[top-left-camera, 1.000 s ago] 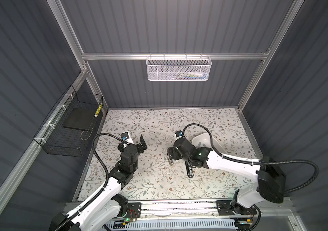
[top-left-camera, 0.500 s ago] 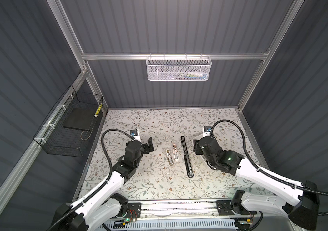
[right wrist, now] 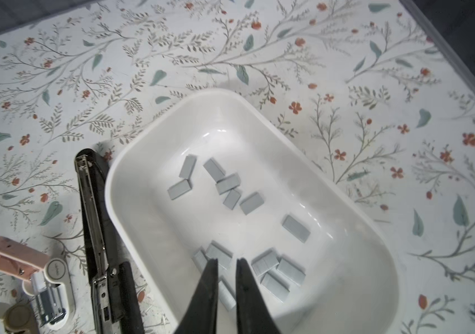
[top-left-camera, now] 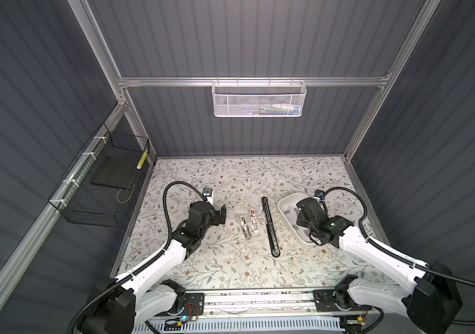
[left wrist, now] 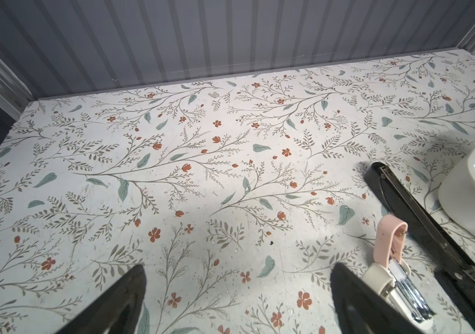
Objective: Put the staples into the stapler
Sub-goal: 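Move the right gripper over the white tray of grey staples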
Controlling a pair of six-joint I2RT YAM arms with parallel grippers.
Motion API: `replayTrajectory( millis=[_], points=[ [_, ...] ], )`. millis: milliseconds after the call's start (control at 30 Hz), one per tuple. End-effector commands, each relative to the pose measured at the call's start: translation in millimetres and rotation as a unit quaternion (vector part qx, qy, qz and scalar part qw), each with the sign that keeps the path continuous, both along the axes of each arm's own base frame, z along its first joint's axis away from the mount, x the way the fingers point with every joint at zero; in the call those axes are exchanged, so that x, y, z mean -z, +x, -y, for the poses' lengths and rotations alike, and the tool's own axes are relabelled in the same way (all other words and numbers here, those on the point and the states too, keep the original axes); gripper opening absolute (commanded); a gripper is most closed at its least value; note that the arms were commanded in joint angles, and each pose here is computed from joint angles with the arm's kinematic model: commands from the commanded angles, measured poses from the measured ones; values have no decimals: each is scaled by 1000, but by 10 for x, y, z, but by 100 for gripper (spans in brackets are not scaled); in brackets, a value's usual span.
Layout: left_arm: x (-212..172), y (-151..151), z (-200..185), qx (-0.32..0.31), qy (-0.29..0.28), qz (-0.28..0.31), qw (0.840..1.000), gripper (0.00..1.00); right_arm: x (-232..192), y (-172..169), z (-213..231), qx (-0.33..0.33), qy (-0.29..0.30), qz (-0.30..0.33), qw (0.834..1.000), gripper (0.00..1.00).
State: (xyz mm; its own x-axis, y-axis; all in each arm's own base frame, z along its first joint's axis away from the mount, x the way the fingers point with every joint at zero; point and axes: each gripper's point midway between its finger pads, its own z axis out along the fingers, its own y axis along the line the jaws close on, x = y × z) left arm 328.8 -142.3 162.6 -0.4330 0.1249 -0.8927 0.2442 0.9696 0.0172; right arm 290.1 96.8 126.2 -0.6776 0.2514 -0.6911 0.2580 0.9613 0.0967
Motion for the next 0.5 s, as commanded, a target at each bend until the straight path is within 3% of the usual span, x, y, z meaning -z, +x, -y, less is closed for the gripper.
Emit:
replayTrajectory(
  millis=[0, 200, 467],
  points=[
    [-148, 104, 37, 5, 11, 23, 1000, 99, 322, -125, 39, 1, 6, -50, 999, 13],
    [-186, 148, 4, -7, 23, 24, 999, 99, 615, -217, -106, -15, 41, -94, 995, 5],
    [-200, 108, 14, -1, 12, 28, 1000, 99, 736, -354, -233, -32, 91, -99, 990, 1]
  ],
)
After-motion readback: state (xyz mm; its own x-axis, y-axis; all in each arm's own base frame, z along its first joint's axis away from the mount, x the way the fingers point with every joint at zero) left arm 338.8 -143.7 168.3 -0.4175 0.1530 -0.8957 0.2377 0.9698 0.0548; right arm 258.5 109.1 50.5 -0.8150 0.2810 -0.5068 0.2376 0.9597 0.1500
